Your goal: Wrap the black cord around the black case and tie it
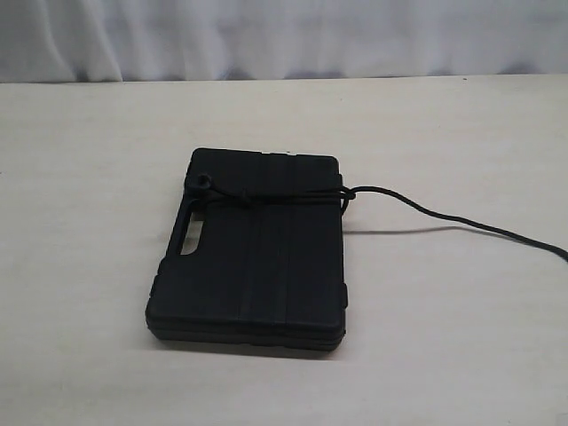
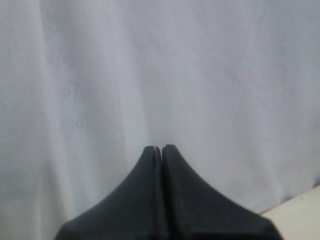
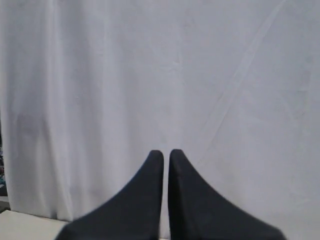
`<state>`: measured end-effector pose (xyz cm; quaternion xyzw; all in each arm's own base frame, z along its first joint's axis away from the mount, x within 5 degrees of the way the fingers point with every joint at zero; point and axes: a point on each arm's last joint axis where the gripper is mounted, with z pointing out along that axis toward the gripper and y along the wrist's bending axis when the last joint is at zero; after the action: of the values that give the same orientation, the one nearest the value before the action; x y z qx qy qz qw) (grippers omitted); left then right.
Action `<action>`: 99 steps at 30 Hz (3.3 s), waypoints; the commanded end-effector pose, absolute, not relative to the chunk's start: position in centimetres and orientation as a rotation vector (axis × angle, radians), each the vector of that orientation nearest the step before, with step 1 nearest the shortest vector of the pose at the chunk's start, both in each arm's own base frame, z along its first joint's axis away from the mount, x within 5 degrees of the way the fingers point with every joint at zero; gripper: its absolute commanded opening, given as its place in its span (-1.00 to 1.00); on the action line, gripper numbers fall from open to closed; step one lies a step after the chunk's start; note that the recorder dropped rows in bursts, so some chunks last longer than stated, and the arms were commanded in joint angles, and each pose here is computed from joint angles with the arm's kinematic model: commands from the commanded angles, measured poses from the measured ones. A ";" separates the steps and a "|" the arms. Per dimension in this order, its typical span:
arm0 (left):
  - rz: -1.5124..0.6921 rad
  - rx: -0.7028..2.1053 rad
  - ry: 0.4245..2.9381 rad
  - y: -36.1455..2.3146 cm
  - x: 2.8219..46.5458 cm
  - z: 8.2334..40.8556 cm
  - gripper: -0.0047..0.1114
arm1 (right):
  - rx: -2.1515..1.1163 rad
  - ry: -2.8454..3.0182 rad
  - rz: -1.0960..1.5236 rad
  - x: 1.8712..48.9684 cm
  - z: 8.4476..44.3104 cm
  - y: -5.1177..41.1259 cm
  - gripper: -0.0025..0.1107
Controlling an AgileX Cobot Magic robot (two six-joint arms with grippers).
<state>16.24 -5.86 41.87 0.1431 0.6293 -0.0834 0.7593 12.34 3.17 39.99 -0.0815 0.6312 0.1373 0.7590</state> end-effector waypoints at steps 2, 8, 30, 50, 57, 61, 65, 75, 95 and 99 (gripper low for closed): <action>-0.247 0.278 1.319 -4.5 12.1 42.1 -0.92 | -0.200 1.342 0.317 9.9 38.4 3.1 -0.89; -0.288 0.304 1.302 -3.8 9.0 42.3 -0.92 | -0.198 1.299 0.311 8.0 37.6 2.8 -0.89; -0.296 0.326 1.298 -3.5 7.8 42.3 -0.92 | -0.200 1.242 0.308 6.5 38.0 2.7 -0.89; -0.088 0.361 1.327 -2.6 7.8 37.3 -0.92 | -0.200 1.242 0.308 6.5 38.0 2.7 -0.89; 0.050 0.286 1.317 -1.2 6.6 34.7 -0.92 | -0.200 1.242 0.308 6.5 38.0 2.7 -0.89; 0.149 0.304 1.308 -0.8 5.9 33.4 -0.92 | -0.200 1.242 0.308 6.5 38.0 2.7 -0.89; 0.177 0.274 1.279 -0.5 4.7 32.2 -0.92 | -0.200 1.242 0.308 6.5 38.0 2.7 -0.89; 0.211 0.208 1.243 -0.1 3.3 29.4 -0.92 | -0.200 1.242 0.308 6.5 38.0 2.7 -0.89; 0.175 0.167 1.536 0.0 5.6 21.1 -0.92 | -0.198 1.242 0.307 6.5 38.0 2.7 -0.89; 0.163 0.157 1.545 0.0 5.6 20.7 -0.92 | -0.198 1.242 0.307 6.5 38.0 2.7 -0.89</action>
<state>5.64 0.04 20.74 0.0815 0.6977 0.0853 0.7066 6.58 2.70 38.16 -0.0926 0.5781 0.1457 0.7975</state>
